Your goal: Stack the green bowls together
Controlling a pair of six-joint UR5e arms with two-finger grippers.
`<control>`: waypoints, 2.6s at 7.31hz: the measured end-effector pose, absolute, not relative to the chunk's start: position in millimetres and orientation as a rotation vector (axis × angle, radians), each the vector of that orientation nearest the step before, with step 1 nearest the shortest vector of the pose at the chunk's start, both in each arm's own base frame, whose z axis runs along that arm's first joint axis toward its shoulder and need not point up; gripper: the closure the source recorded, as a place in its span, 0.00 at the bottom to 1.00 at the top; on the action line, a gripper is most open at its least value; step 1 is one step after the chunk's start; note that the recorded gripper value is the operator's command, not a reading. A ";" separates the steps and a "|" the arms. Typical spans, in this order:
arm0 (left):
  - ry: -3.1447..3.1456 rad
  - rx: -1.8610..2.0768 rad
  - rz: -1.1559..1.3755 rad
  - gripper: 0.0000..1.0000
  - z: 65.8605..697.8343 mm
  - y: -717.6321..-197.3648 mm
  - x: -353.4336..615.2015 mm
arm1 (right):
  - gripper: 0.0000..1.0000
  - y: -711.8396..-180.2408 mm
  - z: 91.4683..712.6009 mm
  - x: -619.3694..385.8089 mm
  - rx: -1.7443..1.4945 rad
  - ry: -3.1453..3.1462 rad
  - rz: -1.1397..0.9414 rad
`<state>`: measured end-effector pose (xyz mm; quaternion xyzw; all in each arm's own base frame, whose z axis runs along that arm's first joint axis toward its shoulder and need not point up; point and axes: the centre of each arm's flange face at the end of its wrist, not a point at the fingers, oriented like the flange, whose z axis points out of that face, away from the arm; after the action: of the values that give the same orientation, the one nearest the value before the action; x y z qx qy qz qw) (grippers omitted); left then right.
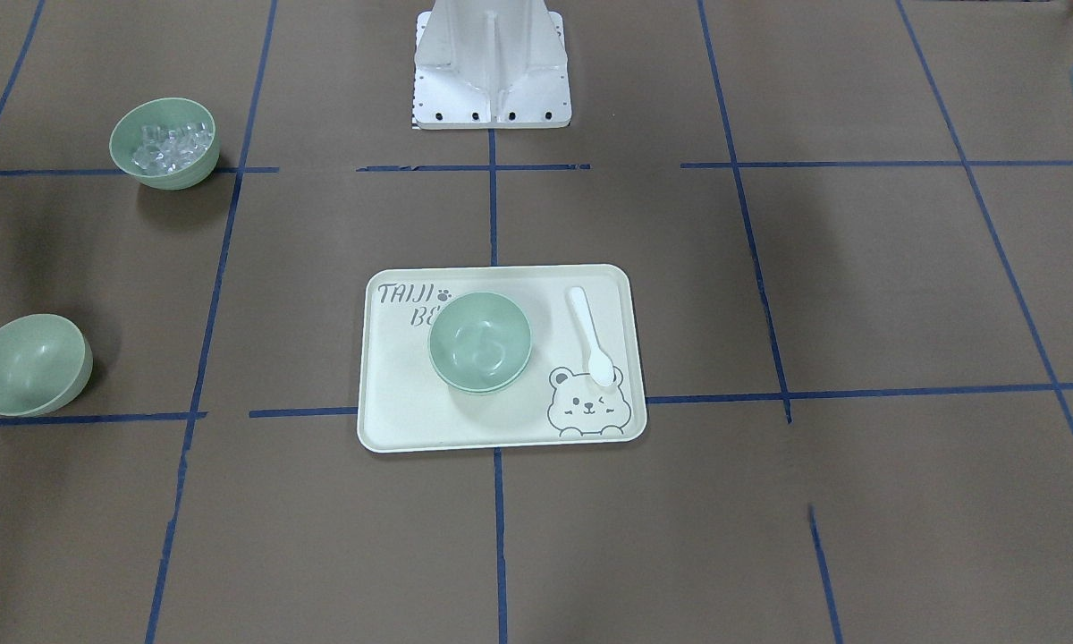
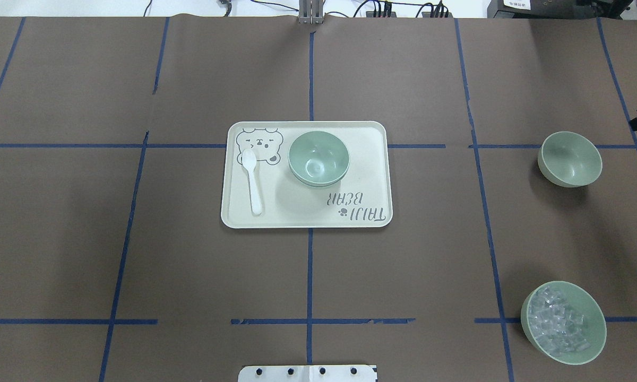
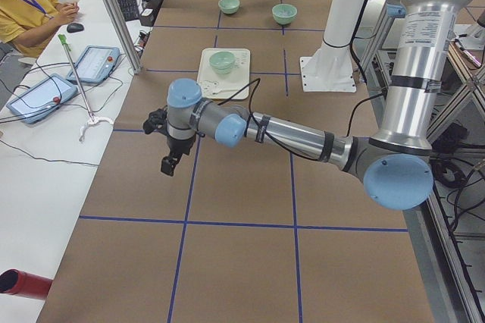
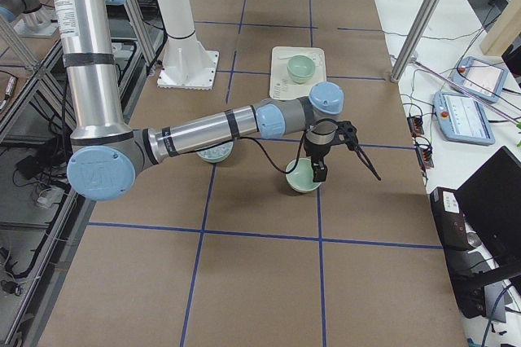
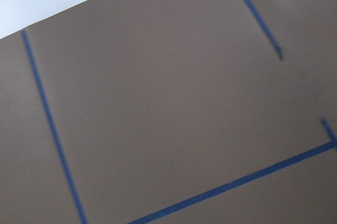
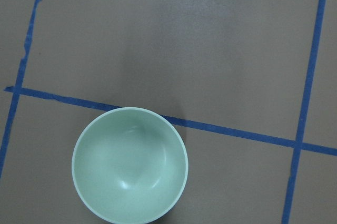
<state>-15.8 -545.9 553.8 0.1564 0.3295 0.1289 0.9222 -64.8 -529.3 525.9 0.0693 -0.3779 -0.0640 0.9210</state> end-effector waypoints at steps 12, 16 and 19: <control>0.772 0.087 0.126 0.00 623.5 -496.2 -69.4 | 1.00 -522.8 624.2 -164.3 0.181 -0.763 -0.158; 0.772 0.082 0.122 0.00 625.6 -495.8 -69.4 | 1.00 -548.3 538.9 -193.6 0.193 -0.878 -0.062; 0.788 0.064 0.111 0.00 633.5 -487.3 -68.6 | 1.00 -569.7 415.4 -273.3 0.149 -1.013 0.039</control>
<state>-68.6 -487.3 633.5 0.0313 0.3838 0.0540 0.9213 -273.3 -569.7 415.4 0.0714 -0.4845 0.0188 0.8717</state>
